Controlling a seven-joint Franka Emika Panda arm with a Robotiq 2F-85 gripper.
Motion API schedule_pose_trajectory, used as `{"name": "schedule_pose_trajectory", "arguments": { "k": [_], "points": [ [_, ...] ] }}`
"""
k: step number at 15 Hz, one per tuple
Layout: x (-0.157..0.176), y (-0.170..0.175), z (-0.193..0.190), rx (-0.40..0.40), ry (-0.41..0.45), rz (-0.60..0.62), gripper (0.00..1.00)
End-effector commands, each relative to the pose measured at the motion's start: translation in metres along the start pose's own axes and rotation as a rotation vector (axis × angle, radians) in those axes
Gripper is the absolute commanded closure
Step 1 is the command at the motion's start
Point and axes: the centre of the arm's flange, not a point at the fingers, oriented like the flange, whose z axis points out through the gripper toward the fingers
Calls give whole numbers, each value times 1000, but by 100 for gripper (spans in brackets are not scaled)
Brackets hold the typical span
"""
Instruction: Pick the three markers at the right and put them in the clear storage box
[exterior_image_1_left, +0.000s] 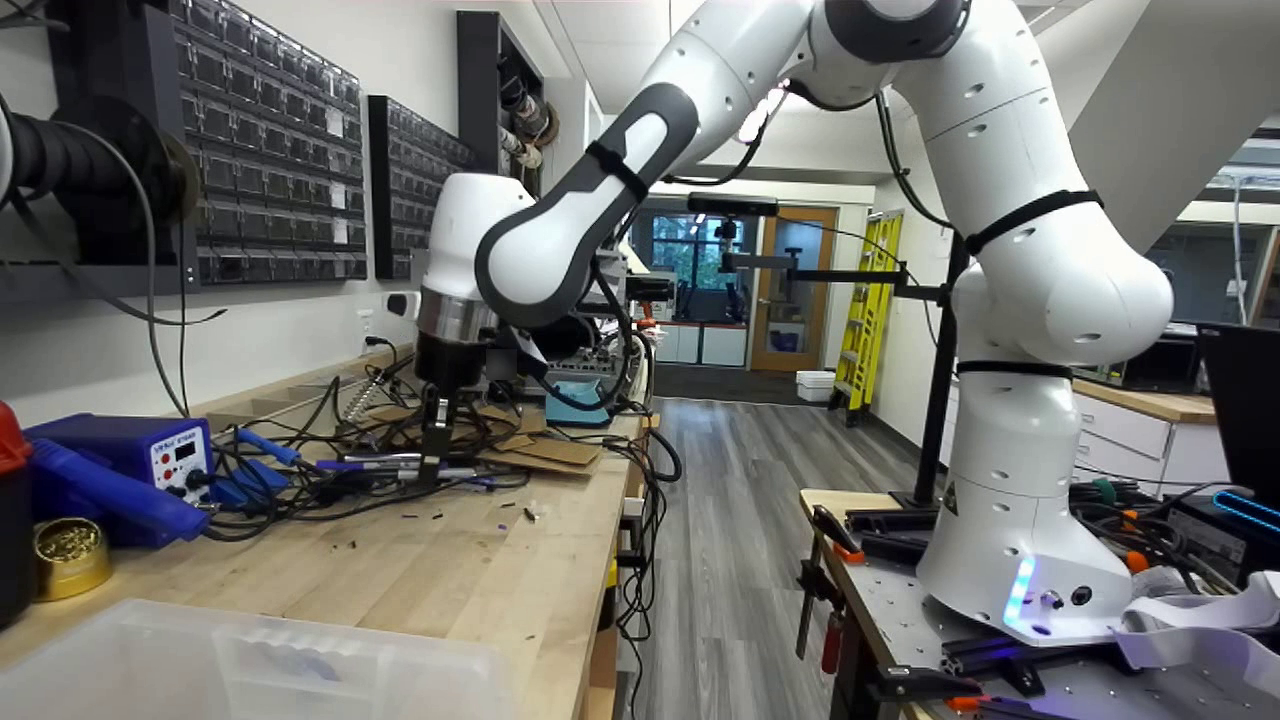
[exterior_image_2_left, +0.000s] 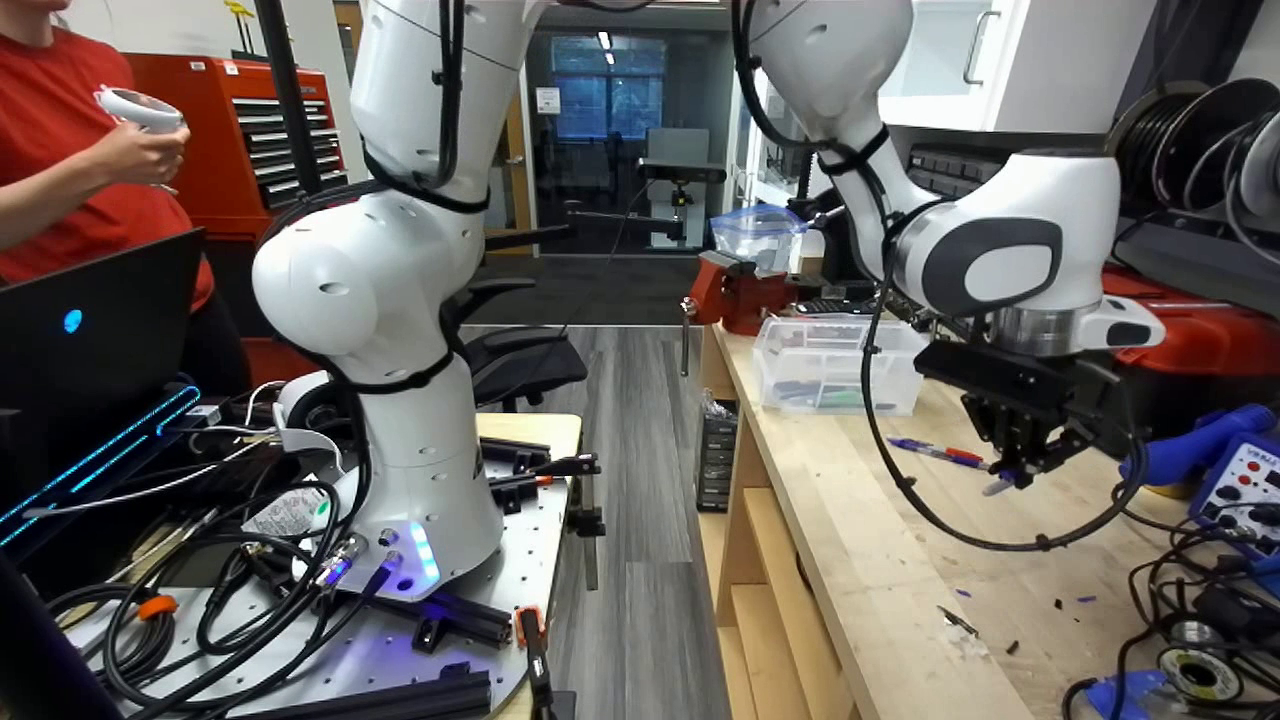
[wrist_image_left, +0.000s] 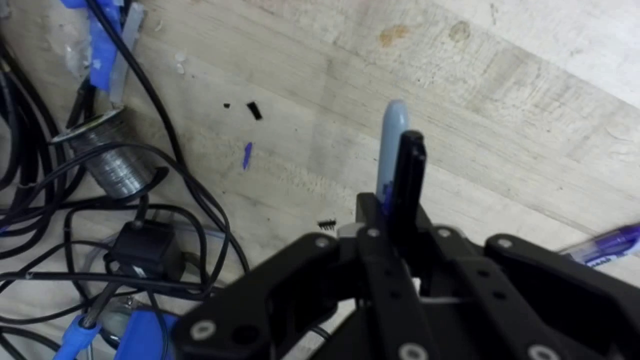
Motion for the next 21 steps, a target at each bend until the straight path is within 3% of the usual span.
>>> {"name": "schedule_pose_trajectory", "arguments": {
  "k": [1, 9, 16, 21],
  "points": [
    [7, -15, -61, 17, -48, 29, 96],
    [21, -88, -128, 111, -186, 154, 96],
    [42, -166, -163, 135, -180, 262, 96],
    [58, -222, -161, 135, -190, 325, 96]
  ]
}}
